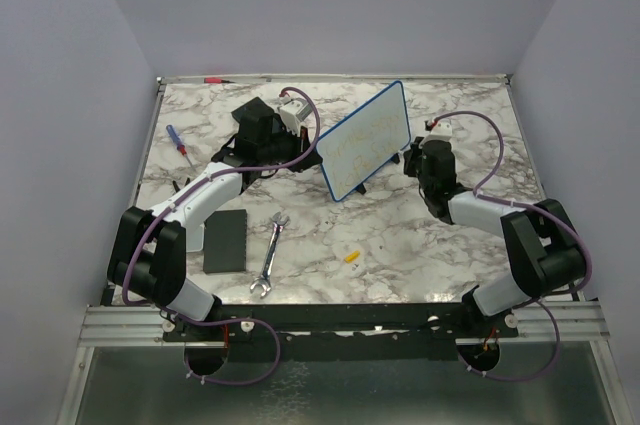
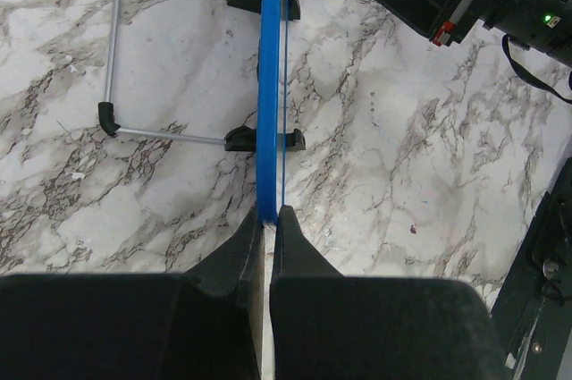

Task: Write a sentence on the whiteboard

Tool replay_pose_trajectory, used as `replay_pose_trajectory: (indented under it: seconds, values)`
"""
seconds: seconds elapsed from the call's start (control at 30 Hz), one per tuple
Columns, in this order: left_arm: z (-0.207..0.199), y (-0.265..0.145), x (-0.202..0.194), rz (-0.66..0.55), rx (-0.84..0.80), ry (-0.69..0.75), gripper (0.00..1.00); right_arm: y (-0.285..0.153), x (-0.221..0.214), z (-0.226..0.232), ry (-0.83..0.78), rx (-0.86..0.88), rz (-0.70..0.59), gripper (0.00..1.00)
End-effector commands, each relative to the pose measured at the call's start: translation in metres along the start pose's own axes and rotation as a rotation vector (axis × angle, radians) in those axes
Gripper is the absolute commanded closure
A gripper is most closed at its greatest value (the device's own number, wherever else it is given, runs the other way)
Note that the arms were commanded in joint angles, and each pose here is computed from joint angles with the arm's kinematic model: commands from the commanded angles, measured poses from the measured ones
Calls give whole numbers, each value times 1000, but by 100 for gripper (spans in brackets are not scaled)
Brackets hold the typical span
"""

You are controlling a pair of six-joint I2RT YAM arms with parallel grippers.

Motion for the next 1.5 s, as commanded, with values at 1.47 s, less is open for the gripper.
replay_pose_trajectory:
  seconds: [1.47]
  values:
    - [-3, 0, -10, 46, -4, 2, 100, 12, 28, -5, 14, -63, -86, 99]
Point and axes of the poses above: each gripper's point midway between its finger pads, its own y axis out along the fingers, its own z axis along the line the jaws close on, x = y × z, the point moved 2 cm from there along -y, back along the fingers, and after that the axes turned 14 degrees about y, right-handed, at the moved point
